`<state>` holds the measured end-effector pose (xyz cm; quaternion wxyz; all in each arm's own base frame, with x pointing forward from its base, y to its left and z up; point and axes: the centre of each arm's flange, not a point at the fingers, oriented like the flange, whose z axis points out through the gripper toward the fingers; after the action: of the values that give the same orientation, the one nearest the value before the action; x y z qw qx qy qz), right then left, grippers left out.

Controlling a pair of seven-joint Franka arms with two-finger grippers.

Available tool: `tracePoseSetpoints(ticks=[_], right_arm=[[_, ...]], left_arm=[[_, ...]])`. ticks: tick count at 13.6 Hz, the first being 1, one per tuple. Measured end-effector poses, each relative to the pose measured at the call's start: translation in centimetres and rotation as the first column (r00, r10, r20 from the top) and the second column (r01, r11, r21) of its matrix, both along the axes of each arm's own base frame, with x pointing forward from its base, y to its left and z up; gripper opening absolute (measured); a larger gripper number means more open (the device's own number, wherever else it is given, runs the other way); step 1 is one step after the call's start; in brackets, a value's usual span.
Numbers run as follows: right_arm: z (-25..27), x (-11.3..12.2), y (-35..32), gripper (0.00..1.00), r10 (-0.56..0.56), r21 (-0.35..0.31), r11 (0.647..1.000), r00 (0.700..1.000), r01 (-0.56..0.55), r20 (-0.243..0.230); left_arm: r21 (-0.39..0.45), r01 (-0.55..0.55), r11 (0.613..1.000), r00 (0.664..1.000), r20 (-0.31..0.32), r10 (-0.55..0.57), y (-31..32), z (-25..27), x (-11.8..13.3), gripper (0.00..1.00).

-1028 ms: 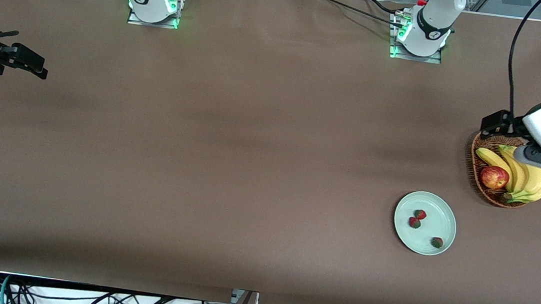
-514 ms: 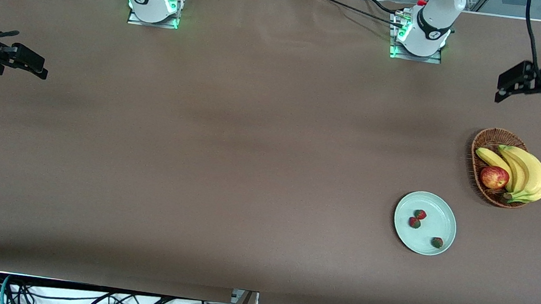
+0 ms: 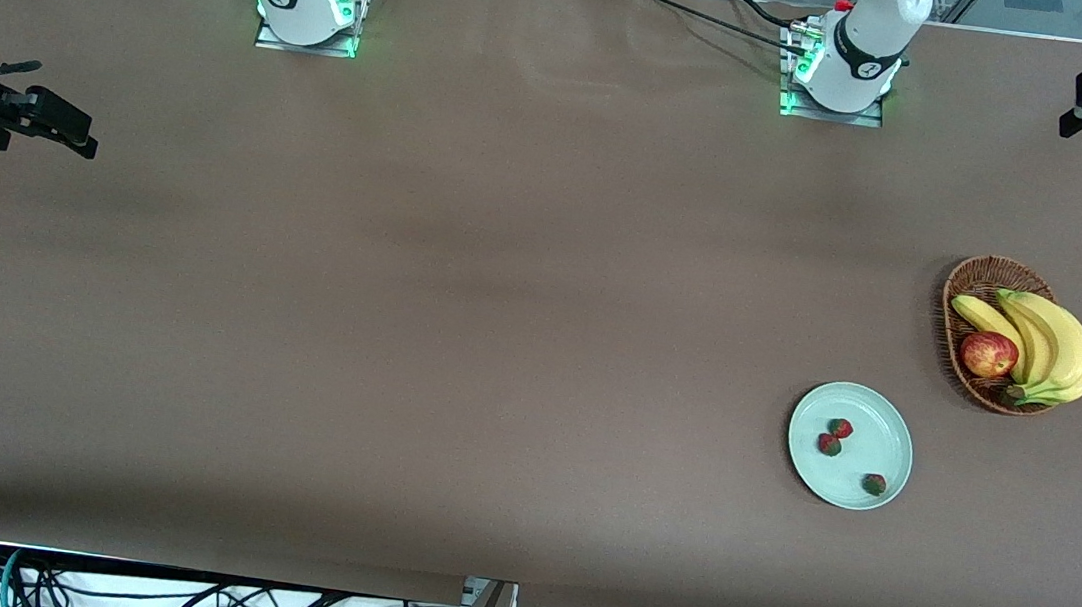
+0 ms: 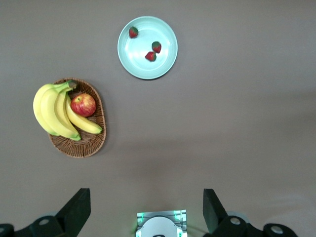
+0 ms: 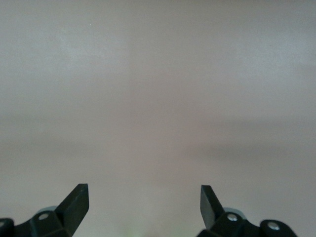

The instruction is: Collect all strawberries into plate

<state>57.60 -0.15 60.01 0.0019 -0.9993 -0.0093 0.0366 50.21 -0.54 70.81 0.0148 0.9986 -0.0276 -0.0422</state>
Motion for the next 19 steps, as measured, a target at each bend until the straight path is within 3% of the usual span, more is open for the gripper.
tracePoseSetpoints(ticks=[3, 8, 19], right_arm=[[0.0, 0.2, 0.0, 1.0, 0.0, 0.0, 1.0, 1.0, 0.0, 0.002], [-0.1, 0.2, 0.0, 1.0, 0.0, 0.0, 1.0, 1.0, 0.0, 0.001], [-0.1, 0.2, 0.0, 1.0, 0.0, 0.0, 1.0, 1.0, 0.0, 0.001]], left_arm=[[-0.001, 0.001, 1.0, 1.0, -0.026, -0.001, -0.1, -3.5, 1.3, 1.0], [-0.001, -0.003, 1.0, 1.0, -0.017, 0.003, -0.1, -7.8, 2.5, 1.0], [-0.001, -0.031, 1.0, 1.0, -0.003, 0.031, 0.5, -7.4, 2.1, 1.0]])
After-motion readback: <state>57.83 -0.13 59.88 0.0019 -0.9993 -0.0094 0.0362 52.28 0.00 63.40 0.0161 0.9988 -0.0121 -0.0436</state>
